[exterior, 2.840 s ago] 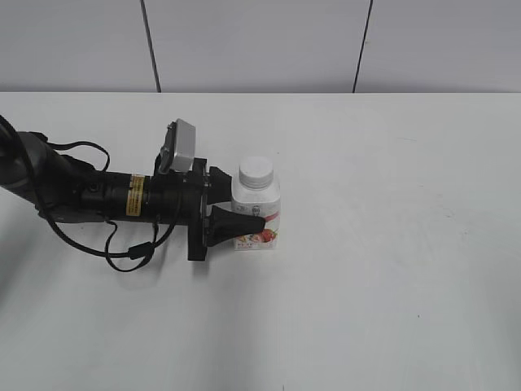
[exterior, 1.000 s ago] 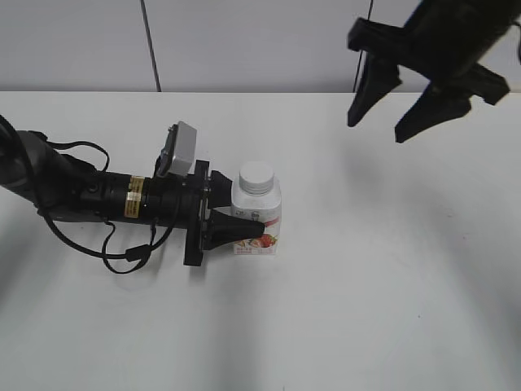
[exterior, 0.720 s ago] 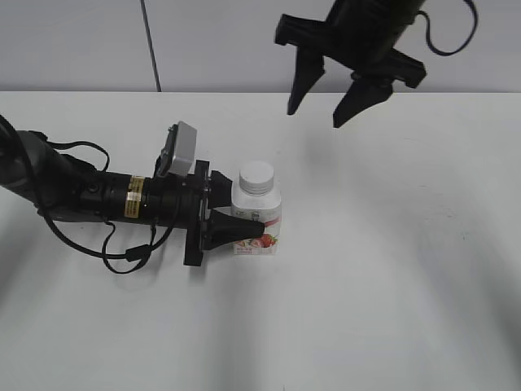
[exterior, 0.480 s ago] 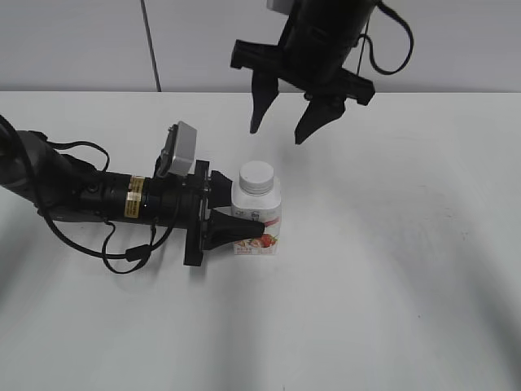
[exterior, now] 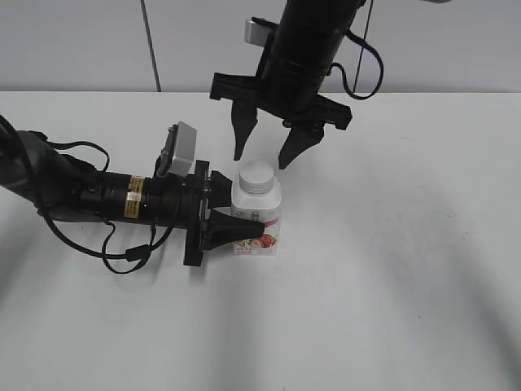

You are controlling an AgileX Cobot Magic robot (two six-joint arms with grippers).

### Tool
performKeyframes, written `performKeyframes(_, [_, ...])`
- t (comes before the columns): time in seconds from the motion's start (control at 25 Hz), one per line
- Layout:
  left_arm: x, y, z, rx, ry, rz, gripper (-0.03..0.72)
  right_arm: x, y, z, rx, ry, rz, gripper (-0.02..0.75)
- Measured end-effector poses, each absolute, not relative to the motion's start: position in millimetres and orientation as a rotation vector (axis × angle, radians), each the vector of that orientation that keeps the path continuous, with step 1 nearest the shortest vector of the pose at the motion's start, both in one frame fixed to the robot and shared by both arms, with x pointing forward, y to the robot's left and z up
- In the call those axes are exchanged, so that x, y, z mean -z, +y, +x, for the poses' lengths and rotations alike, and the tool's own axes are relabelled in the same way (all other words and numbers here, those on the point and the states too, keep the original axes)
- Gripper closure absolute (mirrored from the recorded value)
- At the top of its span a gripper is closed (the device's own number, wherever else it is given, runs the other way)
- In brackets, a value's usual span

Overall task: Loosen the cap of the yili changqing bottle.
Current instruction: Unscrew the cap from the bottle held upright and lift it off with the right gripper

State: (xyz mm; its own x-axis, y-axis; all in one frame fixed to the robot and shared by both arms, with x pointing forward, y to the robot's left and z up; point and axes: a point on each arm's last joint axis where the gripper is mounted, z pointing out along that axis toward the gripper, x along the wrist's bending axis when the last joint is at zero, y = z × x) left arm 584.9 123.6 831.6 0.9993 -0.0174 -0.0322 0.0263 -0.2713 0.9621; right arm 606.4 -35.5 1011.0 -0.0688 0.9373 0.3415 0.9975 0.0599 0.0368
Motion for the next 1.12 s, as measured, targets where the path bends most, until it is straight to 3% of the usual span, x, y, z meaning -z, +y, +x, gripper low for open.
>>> performKeyframes(1.12, [-831.5, 123.7, 584.7, 0.043, 0.004, 1.846, 0.316, -992.2, -21.4, 599.5, 0.305, -2.148, -1.969, 0.285])
